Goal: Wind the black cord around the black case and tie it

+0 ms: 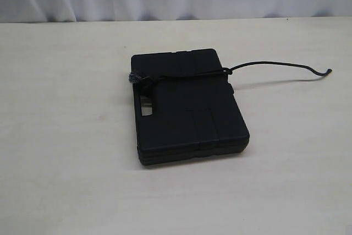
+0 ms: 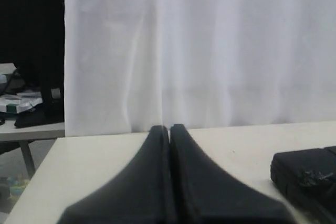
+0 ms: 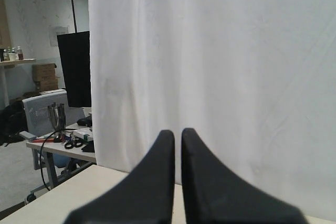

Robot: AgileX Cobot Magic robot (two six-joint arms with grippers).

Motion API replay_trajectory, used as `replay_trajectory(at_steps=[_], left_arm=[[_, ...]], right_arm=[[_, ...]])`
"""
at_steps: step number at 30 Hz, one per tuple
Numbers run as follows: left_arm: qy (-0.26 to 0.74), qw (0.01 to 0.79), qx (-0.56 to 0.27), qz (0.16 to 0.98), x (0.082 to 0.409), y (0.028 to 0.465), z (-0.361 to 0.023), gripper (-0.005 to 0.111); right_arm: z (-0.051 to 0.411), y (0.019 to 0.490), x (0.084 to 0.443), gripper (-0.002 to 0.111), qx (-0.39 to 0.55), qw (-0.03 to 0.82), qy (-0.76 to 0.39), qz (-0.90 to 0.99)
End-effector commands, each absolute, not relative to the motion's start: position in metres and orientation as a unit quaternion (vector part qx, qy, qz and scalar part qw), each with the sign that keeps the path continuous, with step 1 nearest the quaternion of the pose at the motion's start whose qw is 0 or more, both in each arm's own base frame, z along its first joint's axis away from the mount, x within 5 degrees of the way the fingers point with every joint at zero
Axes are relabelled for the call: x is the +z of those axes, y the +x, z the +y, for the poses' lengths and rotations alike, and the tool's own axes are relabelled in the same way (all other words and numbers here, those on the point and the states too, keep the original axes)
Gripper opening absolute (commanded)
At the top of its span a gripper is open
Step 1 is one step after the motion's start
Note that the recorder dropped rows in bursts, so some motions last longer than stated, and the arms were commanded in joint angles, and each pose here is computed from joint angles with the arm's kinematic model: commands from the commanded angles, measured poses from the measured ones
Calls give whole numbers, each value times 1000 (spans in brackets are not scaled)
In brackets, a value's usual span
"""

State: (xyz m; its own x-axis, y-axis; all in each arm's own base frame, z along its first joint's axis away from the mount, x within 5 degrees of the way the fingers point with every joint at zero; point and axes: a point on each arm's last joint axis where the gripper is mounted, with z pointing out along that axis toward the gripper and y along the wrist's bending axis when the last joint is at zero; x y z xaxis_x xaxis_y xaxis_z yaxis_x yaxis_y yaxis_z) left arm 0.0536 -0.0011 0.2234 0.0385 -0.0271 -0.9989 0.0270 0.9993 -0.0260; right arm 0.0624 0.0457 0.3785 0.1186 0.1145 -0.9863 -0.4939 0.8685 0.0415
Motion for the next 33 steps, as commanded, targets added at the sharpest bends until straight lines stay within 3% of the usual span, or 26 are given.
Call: replay_trajectory(at_steps=[1, 5, 14, 19, 33], left_arm=[[18, 712, -22, 702, 210, 56, -3, 0], [42, 717, 1, 695, 208, 56, -3, 0], [77, 650, 46, 754, 192, 55, 0, 0], [26, 626, 8, 780, 186, 54, 0, 0], [25, 626, 7, 780, 186, 54, 0, 0]], right_arm=[[46, 62, 377, 4, 208, 730, -152, 633], [46, 62, 377, 4, 208, 730, -152, 633], [46, 62, 377, 4, 210, 730, -151, 632], [46, 62, 377, 4, 210, 730, -151, 632], [46, 62, 377, 4, 210, 730, -151, 632]])
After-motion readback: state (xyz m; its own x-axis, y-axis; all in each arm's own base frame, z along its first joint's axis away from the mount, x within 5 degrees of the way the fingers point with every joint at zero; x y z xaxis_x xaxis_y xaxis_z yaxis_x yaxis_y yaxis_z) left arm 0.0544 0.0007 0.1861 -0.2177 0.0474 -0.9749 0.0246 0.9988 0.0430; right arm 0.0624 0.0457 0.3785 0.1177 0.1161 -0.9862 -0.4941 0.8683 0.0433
